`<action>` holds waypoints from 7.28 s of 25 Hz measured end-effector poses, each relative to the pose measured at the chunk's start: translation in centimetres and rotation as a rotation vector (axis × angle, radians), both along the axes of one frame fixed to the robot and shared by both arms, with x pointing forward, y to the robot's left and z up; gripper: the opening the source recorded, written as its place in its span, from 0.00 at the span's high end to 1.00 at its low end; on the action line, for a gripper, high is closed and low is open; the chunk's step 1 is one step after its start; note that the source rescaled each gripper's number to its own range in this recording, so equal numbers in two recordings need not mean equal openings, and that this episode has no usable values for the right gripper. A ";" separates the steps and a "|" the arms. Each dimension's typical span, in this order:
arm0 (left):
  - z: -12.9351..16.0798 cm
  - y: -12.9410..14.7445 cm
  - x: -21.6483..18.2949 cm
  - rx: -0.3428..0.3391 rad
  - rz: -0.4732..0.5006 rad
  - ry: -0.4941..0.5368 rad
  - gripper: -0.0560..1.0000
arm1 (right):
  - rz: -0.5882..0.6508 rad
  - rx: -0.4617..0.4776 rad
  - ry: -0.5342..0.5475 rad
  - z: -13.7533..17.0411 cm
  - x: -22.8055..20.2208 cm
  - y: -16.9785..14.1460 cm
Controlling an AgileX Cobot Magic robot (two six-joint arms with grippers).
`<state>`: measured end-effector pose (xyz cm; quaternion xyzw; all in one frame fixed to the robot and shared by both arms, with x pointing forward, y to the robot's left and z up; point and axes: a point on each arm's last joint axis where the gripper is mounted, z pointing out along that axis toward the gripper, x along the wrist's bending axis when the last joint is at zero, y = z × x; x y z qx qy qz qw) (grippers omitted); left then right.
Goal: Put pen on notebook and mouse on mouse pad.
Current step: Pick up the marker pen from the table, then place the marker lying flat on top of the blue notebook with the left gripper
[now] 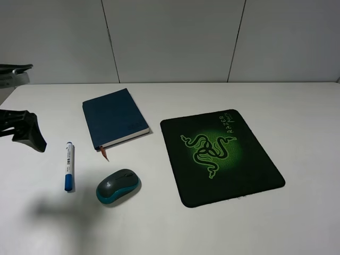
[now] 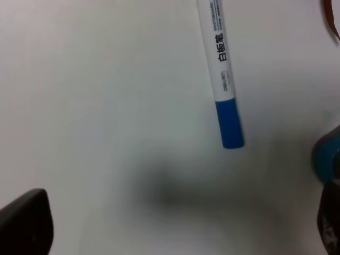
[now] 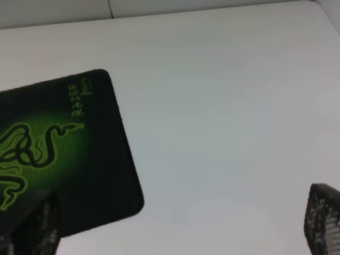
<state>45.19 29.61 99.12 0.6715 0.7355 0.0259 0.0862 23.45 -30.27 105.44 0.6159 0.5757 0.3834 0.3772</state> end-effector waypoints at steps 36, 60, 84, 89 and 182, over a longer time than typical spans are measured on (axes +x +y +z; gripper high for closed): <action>-10.4 -4.9 7.2 0.066 -0.018 0.177 0.00 | 0.000 0.000 0.000 0.0 0.0 0.0; -11.4 -4.5 7.7 0.108 -0.018 0.165 0.00 | 0.000 0.000 0.000 0.0 0.0 0.0; -11.3 -4.5 7.9 0.107 -0.023 0.138 0.70 | 0.000 0.000 0.000 0.0 0.0 0.0; -11.3 -4.6 7.9 0.106 -0.022 0.135 0.94 | 0.000 0.000 0.000 0.0 0.0 0.0; -8.0 -11.7 24.5 0.028 0.004 0.172 0.95 | 0.003 0.004 0.000 0.0 0.0 0.0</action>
